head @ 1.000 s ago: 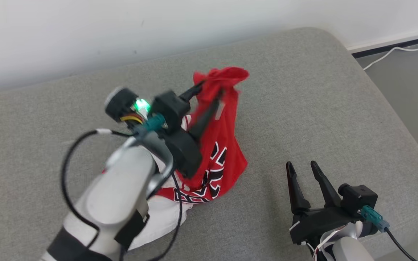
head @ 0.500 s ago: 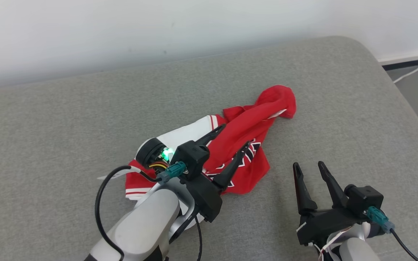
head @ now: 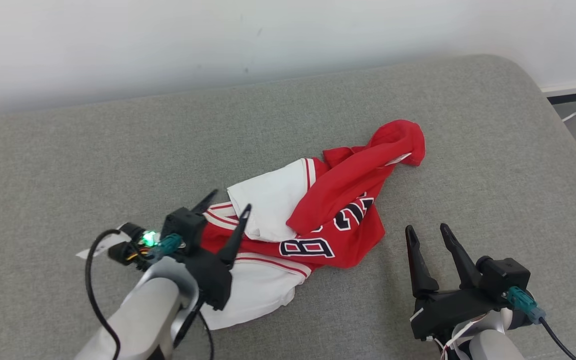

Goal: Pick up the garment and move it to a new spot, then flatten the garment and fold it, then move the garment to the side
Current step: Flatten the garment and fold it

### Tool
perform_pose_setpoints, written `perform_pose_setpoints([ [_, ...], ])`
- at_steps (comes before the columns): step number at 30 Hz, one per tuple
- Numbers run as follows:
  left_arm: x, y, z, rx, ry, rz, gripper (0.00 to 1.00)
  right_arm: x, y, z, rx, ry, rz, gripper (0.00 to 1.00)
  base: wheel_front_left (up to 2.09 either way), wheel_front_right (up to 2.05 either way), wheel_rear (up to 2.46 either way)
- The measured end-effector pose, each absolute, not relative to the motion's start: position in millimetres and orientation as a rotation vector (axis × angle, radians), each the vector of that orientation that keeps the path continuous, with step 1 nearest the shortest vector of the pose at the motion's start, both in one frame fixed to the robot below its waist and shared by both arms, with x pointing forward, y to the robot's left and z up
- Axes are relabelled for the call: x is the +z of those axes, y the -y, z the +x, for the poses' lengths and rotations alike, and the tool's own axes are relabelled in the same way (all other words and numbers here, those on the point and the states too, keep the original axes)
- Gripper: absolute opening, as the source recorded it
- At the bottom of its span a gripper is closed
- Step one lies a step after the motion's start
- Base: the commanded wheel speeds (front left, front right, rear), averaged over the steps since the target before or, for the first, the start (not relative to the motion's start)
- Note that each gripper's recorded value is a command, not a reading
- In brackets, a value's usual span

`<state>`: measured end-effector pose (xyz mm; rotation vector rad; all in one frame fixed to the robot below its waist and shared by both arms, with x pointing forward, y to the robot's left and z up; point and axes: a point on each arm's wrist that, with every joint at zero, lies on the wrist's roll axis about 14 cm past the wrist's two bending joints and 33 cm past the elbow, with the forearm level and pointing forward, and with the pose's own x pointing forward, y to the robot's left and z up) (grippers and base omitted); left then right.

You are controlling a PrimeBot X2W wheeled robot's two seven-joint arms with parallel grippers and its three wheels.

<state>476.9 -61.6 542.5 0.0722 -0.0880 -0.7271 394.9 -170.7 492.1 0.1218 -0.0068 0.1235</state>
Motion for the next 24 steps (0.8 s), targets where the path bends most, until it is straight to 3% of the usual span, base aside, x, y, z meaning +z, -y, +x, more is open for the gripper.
perform_pose_setpoints([
  [7, 505.1, 34.5, 497.1, -0.657, -0.030, 0.106, 1.00, 487.7, 176.6, 394.1, 0.110, -0.007, 0.114, 1.00, 0.00, 0.00, 0.00],
  [20, 457.3, 37.0, 510.1, -0.667, -0.208, 0.128, 1.00, 480.1, 191.3, 391.4, 0.069, -0.033, 0.113, 1.00, 0.00, 0.00, 0.00],
  [21, 452.4, 39.0, 508.2, -0.675, -0.227, 0.126, 0.84, 479.1, 192.4, 390.9, 0.065, -0.035, 0.113, 1.00, 0.00, 0.00, 0.00],
  [22, 449.5, 41.5, 506.4, -0.684, -0.236, 0.126, 0.17, 478.1, 193.6, 390.4, 0.061, -0.038, 0.114, 1.00, 0.00, 0.00, 0.00],
  [23, 449.0, 42.9, 506.4, -0.688, -0.236, 0.126, 0.00, 477.5, 194.6, 390.0, 0.058, -0.040, 0.114, 1.00, 0.00, 0.00, 0.00],
  [24, 450.1, 44.5, 506.9, -0.690, -0.236, 0.119, 0.00, 477.3, 195.3, 389.9, 0.055, -0.041, 0.115, 1.00, 0.00, 0.00, 0.00],
])
